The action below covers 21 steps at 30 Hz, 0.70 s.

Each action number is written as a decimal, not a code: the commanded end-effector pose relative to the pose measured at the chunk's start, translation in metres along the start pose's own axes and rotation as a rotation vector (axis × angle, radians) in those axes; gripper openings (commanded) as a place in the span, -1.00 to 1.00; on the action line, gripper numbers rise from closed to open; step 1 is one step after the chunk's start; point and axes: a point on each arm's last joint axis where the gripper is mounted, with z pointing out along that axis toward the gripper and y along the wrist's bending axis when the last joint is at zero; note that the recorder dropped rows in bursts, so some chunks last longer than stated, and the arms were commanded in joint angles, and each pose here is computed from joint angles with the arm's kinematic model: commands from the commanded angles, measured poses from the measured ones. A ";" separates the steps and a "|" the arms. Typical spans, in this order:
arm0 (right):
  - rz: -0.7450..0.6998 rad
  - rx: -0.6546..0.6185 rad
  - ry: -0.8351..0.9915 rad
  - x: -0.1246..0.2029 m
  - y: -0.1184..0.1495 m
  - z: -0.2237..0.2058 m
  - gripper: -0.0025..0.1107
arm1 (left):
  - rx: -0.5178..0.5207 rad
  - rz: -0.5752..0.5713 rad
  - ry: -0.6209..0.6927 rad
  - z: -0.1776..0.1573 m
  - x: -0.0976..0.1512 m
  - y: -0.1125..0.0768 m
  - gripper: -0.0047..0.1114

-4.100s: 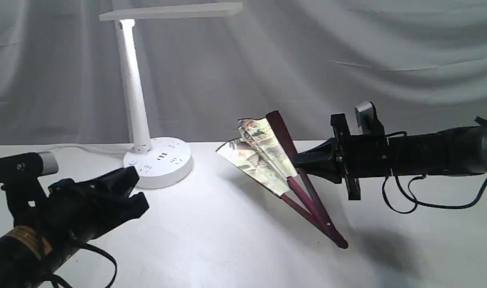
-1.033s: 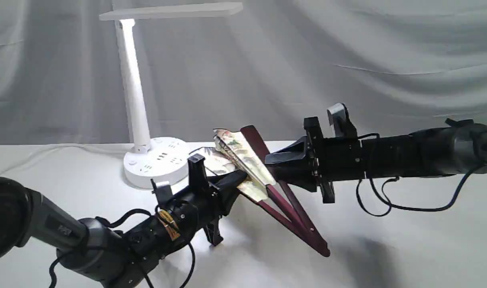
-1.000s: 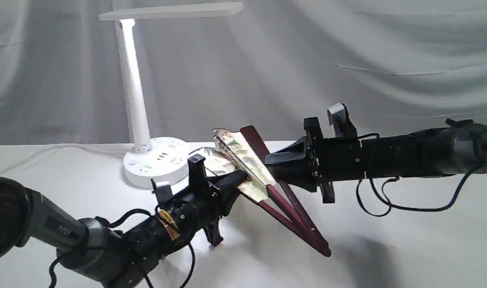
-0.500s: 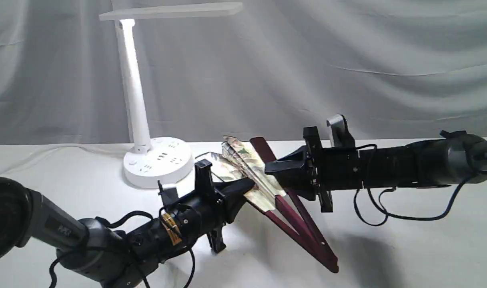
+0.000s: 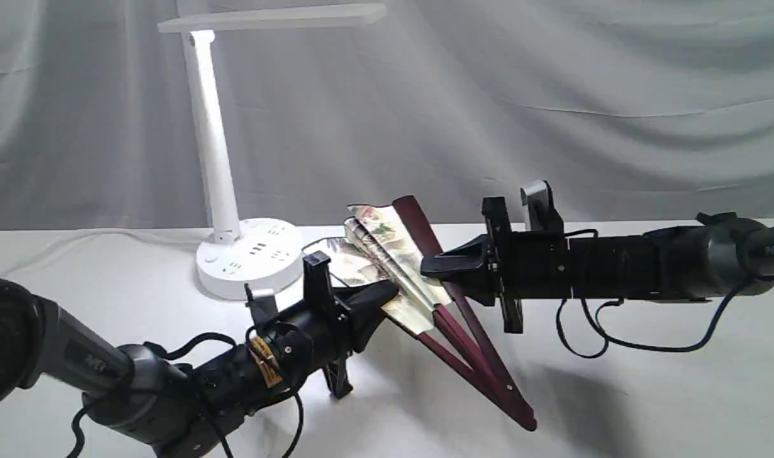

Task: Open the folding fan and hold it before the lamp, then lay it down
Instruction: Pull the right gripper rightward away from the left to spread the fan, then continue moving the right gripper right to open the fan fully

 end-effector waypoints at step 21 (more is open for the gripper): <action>0.027 -0.049 -0.270 -0.042 -0.012 -0.088 -0.96 | 0.145 -0.062 -0.187 0.001 -0.016 -0.037 -0.92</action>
